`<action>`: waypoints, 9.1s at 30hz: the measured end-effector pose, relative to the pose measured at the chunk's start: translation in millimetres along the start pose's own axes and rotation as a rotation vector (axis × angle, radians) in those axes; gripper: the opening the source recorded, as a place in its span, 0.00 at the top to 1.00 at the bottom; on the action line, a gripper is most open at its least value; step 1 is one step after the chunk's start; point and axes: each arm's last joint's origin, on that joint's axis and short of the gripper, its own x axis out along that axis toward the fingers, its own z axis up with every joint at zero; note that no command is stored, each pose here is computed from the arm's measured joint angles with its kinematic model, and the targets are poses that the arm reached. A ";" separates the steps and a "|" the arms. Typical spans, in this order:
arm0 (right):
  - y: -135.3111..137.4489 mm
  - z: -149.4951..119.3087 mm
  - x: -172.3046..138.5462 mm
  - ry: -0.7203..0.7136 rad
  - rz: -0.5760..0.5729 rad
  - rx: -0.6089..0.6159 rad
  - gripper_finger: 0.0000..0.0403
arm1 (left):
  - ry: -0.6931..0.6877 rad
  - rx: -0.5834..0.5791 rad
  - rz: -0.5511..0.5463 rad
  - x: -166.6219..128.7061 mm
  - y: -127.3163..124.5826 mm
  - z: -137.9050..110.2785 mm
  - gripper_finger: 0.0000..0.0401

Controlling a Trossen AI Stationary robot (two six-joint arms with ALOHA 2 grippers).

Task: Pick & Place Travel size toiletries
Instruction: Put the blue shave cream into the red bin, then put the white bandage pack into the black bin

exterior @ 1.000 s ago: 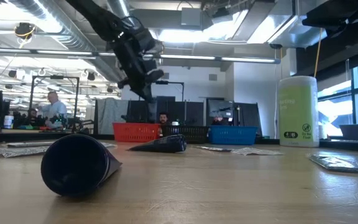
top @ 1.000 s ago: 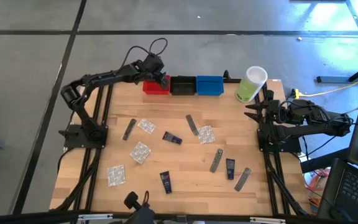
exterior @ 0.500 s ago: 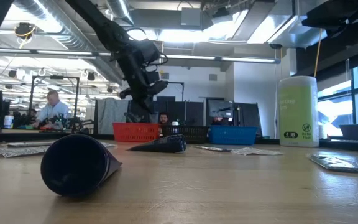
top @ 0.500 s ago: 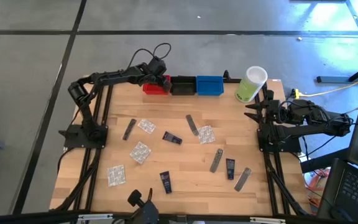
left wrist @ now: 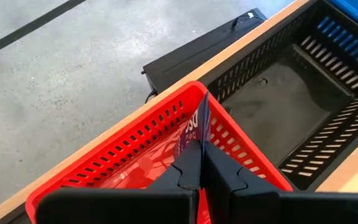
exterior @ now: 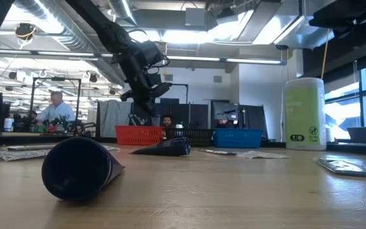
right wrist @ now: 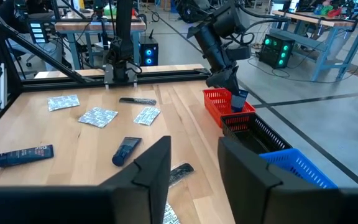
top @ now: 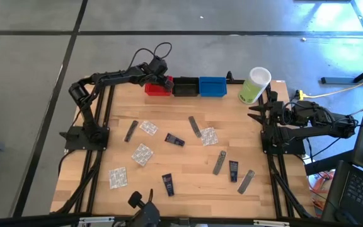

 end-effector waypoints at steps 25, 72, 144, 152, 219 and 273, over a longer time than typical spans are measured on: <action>0.0 0.0 0.0 0.000 0.001 0.000 0.76 | -0.021 -0.028 -0.032 5.8 3.9 -5.0 0.87; 0.0 0.0 -0.1 0.000 0.000 0.000 0.59 | -0.094 0.045 -0.112 -74.9 6.1 6.9 0.68; 0.0 0.0 0.0 0.000 0.000 0.000 0.65 | 0.332 0.698 -0.368 -111.0 -121.0 -153.5 0.75; 0.0 0.0 0.0 0.000 0.001 0.000 0.63 | 0.406 0.615 -0.394 -106.8 -116.1 -161.2 0.75; 0.0 0.0 0.0 0.000 0.000 0.000 0.61 | 0.496 0.688 -0.284 -112.4 -179.9 -251.1 0.65; 0.0 0.0 0.0 0.000 0.000 0.000 0.66 | 0.124 0.897 -0.458 -116.9 -204.9 -132.6 0.99</action>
